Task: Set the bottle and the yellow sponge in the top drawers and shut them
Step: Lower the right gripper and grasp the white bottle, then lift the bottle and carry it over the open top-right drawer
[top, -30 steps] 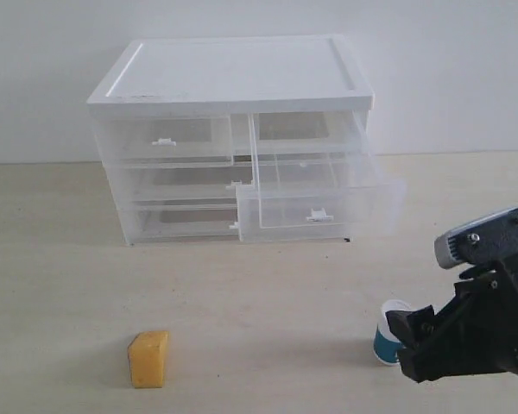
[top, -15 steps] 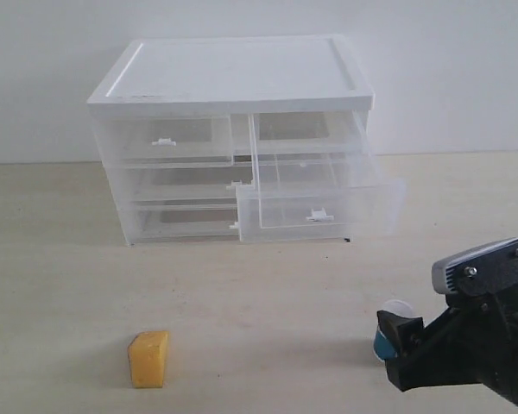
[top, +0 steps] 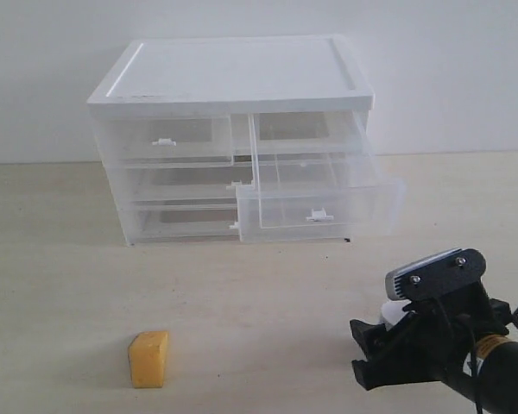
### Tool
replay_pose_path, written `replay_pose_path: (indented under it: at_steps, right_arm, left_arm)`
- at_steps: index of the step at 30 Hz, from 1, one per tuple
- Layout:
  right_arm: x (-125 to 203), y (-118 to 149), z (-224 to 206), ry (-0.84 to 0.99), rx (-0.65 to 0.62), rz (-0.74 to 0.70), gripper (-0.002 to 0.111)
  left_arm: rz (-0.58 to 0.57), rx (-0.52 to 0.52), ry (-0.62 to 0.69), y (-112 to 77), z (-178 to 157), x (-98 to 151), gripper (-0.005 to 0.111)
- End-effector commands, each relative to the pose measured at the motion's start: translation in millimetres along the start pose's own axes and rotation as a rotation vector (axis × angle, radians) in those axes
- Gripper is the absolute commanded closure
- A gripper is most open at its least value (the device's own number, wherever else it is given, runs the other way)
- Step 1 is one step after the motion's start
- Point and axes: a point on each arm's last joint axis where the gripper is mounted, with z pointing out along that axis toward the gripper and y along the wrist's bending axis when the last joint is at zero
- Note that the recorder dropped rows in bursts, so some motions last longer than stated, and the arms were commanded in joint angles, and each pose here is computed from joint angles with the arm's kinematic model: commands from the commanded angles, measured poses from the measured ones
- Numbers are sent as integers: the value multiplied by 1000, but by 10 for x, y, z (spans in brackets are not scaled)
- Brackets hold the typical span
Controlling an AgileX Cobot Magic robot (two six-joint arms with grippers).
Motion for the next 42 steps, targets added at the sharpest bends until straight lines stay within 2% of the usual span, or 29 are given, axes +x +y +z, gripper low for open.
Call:
replay_pose_path:
  at_steps: [1, 8, 10, 13, 16, 18, 26, 32, 35, 39, 42]
  right_arm:
    - [8, 20, 80, 3, -6, -5, 40]
    - [20, 33, 166, 15, -6, -8, 41]
    - [25, 37, 183, 24, -7, -14, 45]
    - [49, 38, 208, 39, -5, -23, 63]
    - [46, 37, 208, 36, -4, -24, 87]
    - [49, 37, 208, 39, -4, -26, 108]
    - [-23, 40, 138, 57, -15, -21, 108]
    - [-338, 69, -347, 142, -107, -11, 108]
    - [-462, 59, -575, 126, -126, 5, 108]
    - [-984, 219, -1112, -80, -250, 25, 108]
    - [-1378, 245, -1251, -141, -276, 63, 108]
  left_arm:
    - [4, -4, -4, 2, 1, 7, 103]
    - [4, -4, -4, 2, 1, 7, 103]
    - [4, -4, -4, 2, 1, 7, 103]
    - [4, -4, -4, 2, 1, 7, 103]
    - [4, -4, -4, 2, 1, 7, 103]
    - [4, -4, -4, 2, 1, 7, 103]
    - [4, -4, -4, 2, 1, 7, 103]
    - [4, -4, -4, 2, 1, 7, 103]
    - [4, -4, -4, 2, 1, 7, 103]
    - [4, -4, -4, 2, 1, 7, 103]
    - [4, -4, -4, 2, 1, 7, 103]
